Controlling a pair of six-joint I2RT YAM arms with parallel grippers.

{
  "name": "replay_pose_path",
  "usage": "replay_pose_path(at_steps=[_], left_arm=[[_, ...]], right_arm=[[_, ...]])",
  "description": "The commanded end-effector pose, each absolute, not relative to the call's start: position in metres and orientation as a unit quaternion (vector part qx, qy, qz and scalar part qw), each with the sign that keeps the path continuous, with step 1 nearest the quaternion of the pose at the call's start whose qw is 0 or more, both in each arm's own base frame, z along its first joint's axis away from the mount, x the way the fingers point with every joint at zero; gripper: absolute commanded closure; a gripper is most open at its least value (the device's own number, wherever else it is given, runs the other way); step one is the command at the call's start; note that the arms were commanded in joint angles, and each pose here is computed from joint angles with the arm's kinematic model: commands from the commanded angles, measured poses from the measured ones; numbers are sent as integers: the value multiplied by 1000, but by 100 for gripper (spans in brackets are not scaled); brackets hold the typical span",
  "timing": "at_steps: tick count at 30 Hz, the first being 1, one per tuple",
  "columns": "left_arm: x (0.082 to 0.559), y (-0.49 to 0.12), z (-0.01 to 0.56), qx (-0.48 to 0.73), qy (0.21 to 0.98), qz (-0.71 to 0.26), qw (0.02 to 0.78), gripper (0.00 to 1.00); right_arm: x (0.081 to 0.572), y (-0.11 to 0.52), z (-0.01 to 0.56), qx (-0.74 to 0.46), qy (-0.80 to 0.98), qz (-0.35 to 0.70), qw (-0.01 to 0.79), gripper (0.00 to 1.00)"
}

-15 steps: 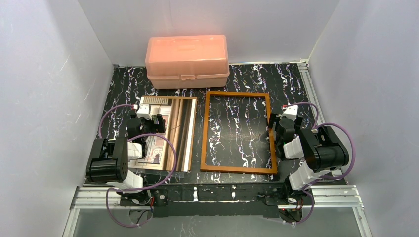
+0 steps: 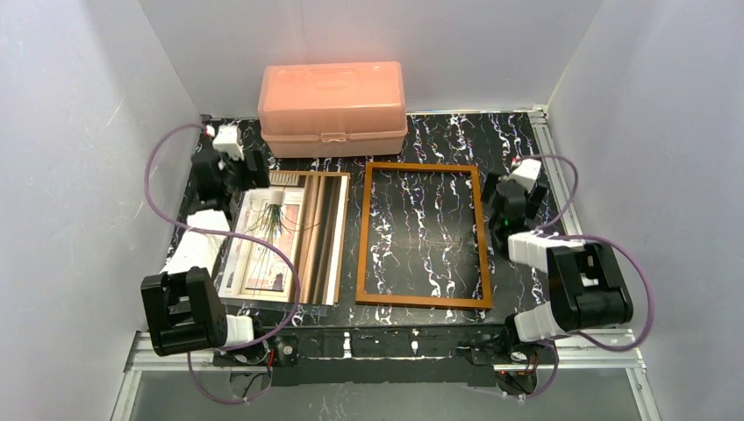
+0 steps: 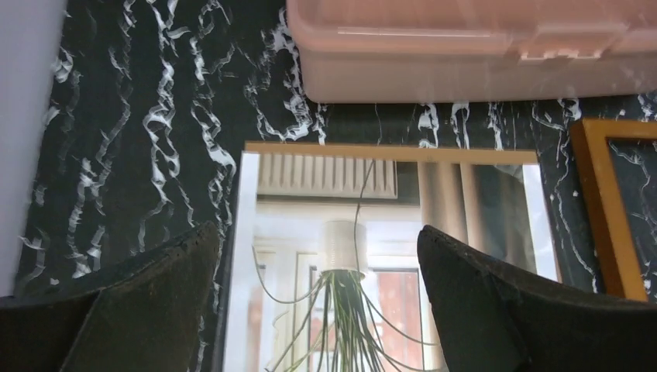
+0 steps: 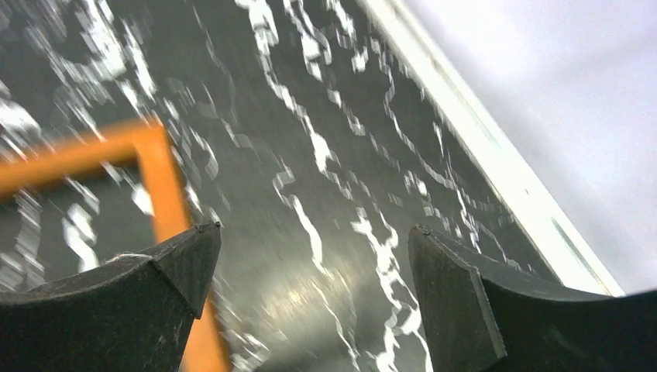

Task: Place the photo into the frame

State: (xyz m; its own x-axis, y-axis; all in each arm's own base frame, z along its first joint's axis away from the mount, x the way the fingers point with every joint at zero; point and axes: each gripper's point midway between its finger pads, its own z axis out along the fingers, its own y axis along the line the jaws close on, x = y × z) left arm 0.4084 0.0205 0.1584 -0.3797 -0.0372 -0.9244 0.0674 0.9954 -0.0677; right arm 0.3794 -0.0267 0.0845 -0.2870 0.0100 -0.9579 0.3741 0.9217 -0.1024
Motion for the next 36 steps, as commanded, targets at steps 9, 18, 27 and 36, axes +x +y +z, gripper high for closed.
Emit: replay_pose_path(at_steps=[9,18,27,36], left_arm=[[336,44,152,-31,944,-71,320,2],[304,93,126,22,965,44,257,6],[282,150,105,24,972,121,200,22],[267,163,66,42,973,153,165,34]], right_arm=[[394,125,145,121,851,163,484,1],[259,347,146,-142,881,183,412,1],[213,432,85,-224,894,207,327,1],[208,450,48,-239,903,212,289,1]])
